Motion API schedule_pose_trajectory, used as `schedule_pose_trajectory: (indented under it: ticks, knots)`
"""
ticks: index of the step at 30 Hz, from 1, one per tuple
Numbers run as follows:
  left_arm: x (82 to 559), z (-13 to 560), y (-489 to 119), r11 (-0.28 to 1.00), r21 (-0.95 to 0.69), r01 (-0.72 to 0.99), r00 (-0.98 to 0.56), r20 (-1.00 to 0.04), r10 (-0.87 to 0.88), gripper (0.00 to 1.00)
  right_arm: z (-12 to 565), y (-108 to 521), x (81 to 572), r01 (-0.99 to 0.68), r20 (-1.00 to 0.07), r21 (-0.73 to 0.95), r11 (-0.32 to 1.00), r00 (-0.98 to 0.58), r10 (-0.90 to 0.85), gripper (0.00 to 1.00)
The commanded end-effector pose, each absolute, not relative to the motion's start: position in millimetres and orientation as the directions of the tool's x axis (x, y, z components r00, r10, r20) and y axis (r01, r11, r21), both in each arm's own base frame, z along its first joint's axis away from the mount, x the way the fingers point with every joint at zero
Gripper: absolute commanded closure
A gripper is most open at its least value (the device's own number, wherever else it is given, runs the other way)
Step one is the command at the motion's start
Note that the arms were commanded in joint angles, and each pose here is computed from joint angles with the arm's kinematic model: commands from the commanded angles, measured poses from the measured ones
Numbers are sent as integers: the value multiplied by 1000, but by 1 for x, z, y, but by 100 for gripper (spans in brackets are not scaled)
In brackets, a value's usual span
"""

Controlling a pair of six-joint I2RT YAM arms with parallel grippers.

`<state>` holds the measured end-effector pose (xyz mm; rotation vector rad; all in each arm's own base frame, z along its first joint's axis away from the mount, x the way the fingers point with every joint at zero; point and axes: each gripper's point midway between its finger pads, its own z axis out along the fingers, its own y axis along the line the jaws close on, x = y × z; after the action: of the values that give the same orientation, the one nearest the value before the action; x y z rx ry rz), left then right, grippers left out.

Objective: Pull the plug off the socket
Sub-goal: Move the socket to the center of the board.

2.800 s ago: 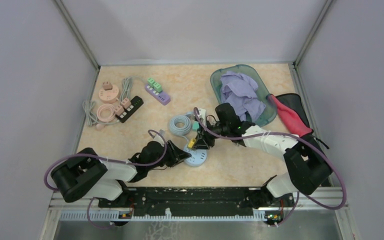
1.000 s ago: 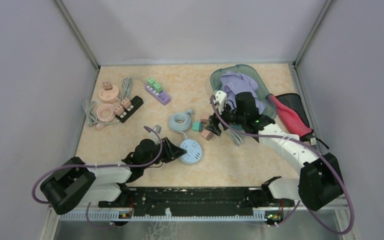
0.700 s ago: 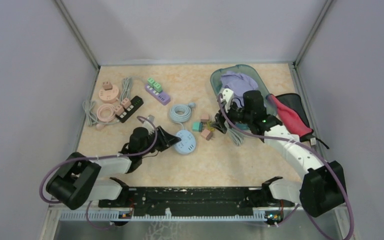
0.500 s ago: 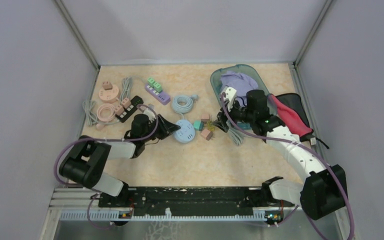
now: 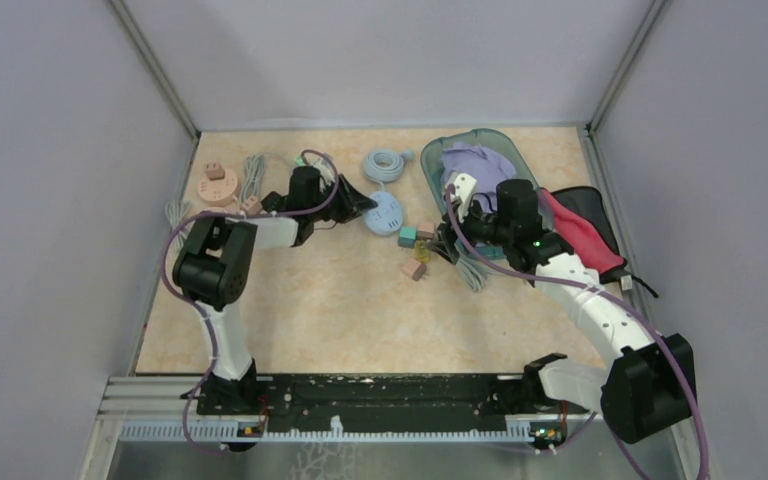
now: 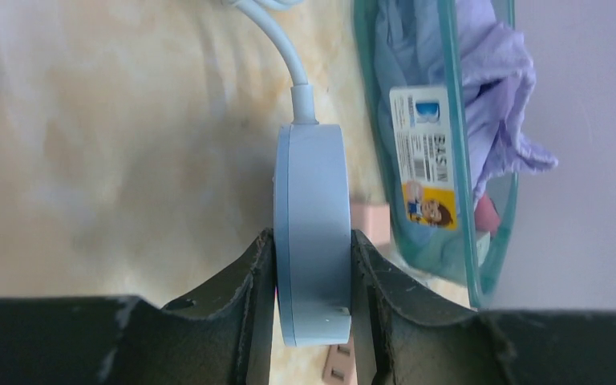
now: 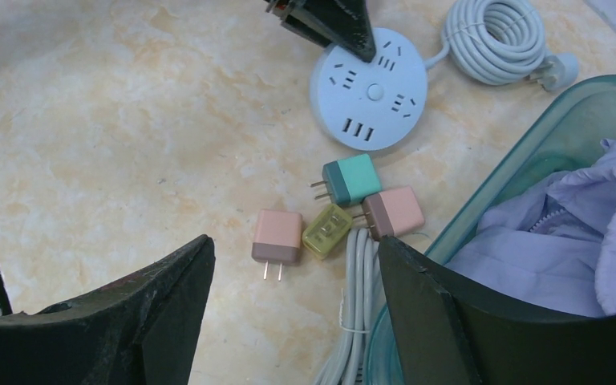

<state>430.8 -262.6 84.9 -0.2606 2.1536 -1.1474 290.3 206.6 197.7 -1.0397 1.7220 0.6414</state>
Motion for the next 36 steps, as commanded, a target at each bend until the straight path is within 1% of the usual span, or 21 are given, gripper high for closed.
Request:
schedule_pose_trajectory:
  ticks: [1, 3, 4, 7, 11, 13, 15, 17, 20, 22, 27, 32, 36]
  knots:
    - [462, 94, -272, 602, -767, 223, -743, -534, -405, 98, 223, 206, 293, -869, -944, -108, 482, -62, -324, 25]
    - [472, 83, -277, 610, -763, 215, -760, -523, -386, 93, 223, 206, 293, -869, -944, -107, 484, -64, -323, 25]
    - [477, 80, -279, 614, -760, 212, -767, -519, -377, 88, 223, 206, 293, -869, -944, -106, 483, -64, -323, 25]
    - [489, 73, -281, 636, -746, 198, -780, -513, -358, 69, 223, 205, 293, -869, -944, -105, 483, -65, -323, 25]
    - [502, 67, -274, 698, -695, 171, -772, -535, -343, 45, 223, 204, 294, -867, -944, -105, 487, -67, -322, 25]
    - [506, 69, -268, 729, -667, 155, -759, -552, -343, 35, 223, 203, 295, -866, -944, -105, 489, -67, -322, 25]
    - [510, 75, -263, 751, -642, 151, -745, -573, -340, 28, 223, 202, 295, -866, -945, -104, 490, -68, -321, 25]
    - [511, 84, -260, 765, -624, 162, -734, -594, -330, 25, 223, 202, 295, -867, -945, -103, 488, -68, -321, 26]
    - [514, 103, -250, 802, -573, 166, -694, -646, -317, 15, 223, 202, 294, -867, -945, -101, 487, -69, -319, 26]
    - [514, 116, -243, 825, -539, 167, -670, -676, -306, 14, 223, 202, 294, -868, -945, -101, 487, -69, -319, 25]
    - [505, 149, -231, 854, -481, 199, -613, -741, -274, 4, 222, 201, 295, -867, -945, -98, 488, -72, -319, 25]
    - [491, 182, -213, 888, -411, 205, -529, -810, -253, 3, 221, 200, 295, -867, -945, -96, 490, -75, -318, 26]
    - [484, 199, -182, 936, -333, 116, -449, -858, -250, 1, 219, 200, 295, -867, -944, -94, 490, -78, -320, 25]
